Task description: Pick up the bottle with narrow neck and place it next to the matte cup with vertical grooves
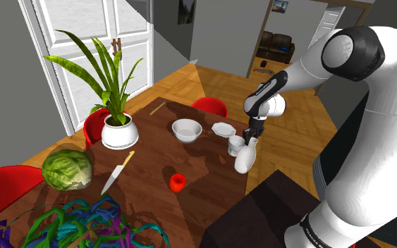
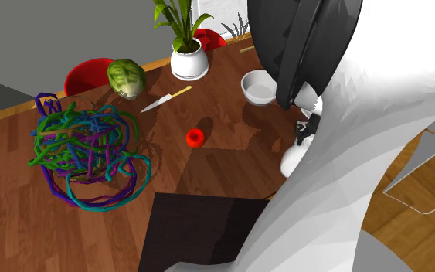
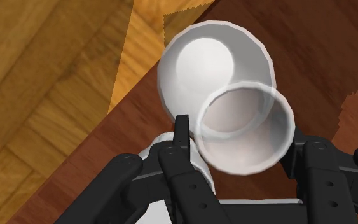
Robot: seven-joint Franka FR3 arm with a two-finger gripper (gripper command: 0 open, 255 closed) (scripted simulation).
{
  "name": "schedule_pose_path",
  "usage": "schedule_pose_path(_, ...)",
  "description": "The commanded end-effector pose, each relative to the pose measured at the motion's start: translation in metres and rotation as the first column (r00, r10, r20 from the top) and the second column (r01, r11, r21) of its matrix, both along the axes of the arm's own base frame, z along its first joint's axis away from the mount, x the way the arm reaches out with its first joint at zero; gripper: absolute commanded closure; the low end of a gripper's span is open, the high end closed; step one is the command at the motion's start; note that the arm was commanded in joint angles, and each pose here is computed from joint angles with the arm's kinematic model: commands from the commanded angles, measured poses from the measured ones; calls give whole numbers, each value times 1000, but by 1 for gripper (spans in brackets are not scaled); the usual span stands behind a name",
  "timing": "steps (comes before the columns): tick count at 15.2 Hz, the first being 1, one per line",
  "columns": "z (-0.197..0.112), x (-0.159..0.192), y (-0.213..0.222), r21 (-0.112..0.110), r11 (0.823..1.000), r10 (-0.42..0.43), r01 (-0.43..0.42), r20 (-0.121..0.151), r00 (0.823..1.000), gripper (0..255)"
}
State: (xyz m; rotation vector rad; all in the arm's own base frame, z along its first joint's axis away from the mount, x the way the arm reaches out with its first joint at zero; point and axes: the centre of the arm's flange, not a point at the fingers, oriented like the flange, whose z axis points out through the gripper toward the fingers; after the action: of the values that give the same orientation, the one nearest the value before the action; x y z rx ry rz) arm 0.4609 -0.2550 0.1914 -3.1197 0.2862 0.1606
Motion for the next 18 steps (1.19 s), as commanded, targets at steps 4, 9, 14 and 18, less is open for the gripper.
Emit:
schedule_pose_path(4, 0, 0, 0, 0, 1000, 0, 0, 0, 1000, 0)
schedule_pose_path(9, 26, 3, 0, 0, 1000, 0, 0, 0, 1000, 0)
schedule_pose_path(14, 50, 5, -1, 0, 1000, 0, 0, 0, 1000, 0)
schedule_pose_path(18, 50, 5, -1, 0, 1000, 0, 0, 0, 1000, 0)
